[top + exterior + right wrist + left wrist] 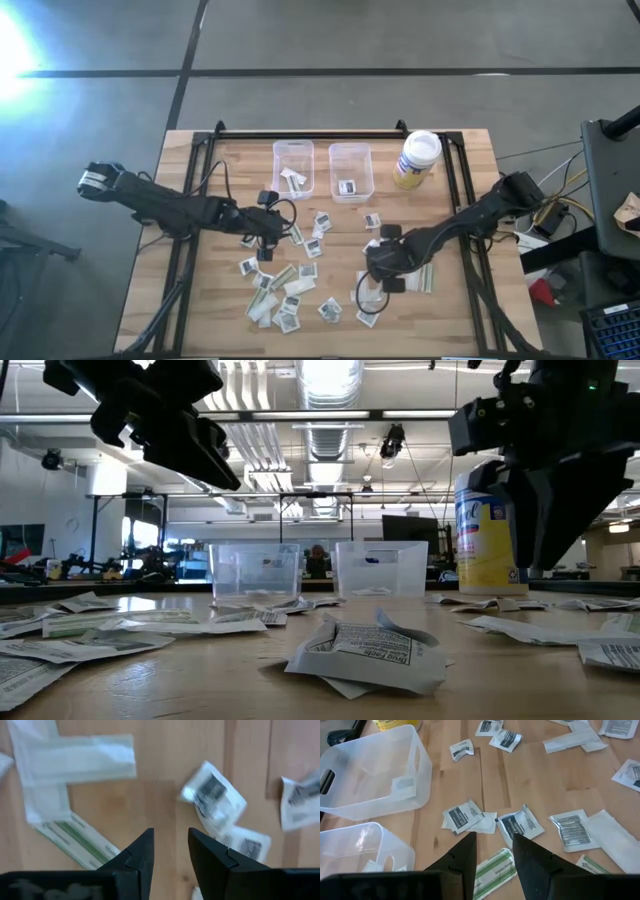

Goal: Pick & Place First Aid Supplies
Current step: Put the gray towelette pack into the right transparent bin

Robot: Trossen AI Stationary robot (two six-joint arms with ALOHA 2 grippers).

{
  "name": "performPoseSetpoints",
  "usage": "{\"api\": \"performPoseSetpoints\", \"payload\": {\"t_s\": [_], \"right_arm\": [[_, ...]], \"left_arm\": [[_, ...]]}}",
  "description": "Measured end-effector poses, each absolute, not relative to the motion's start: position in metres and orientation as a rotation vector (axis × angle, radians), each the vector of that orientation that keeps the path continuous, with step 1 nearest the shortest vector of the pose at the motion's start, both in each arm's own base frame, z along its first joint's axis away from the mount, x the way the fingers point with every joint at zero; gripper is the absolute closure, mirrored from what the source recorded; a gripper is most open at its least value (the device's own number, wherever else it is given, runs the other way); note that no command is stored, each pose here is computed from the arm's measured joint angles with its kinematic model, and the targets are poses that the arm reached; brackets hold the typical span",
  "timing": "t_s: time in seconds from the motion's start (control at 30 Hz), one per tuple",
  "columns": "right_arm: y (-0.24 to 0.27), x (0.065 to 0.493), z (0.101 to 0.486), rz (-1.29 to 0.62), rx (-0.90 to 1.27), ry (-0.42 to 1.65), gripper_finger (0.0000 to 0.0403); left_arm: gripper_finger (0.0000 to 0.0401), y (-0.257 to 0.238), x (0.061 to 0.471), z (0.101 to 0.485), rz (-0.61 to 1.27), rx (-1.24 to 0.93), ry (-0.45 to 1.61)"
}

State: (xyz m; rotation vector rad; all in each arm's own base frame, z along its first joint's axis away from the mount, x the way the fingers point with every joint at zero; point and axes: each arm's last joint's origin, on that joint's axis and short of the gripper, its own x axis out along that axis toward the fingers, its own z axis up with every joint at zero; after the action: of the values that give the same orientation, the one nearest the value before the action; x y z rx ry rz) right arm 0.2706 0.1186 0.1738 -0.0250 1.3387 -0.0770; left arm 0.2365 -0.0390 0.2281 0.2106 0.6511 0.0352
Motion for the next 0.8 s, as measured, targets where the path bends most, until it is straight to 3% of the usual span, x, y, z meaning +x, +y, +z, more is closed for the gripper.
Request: {"api": "performPoseSetpoints", "payload": {"t_s": [0.43, 0.8], "right_arm": [[0.133, 0.307, 0.162, -0.103, -0.128, 1.323, 0.0292], [0.133, 0.308, 0.152, -0.184, -0.217, 1.310, 0.0303]], "left_arm": [[0.0279, -0.039, 0.237, 0.229, 0.033, 0.217, 0.643], [0.0279, -0.039, 0.237, 0.229, 0.025, 0.241, 0.645]]}}
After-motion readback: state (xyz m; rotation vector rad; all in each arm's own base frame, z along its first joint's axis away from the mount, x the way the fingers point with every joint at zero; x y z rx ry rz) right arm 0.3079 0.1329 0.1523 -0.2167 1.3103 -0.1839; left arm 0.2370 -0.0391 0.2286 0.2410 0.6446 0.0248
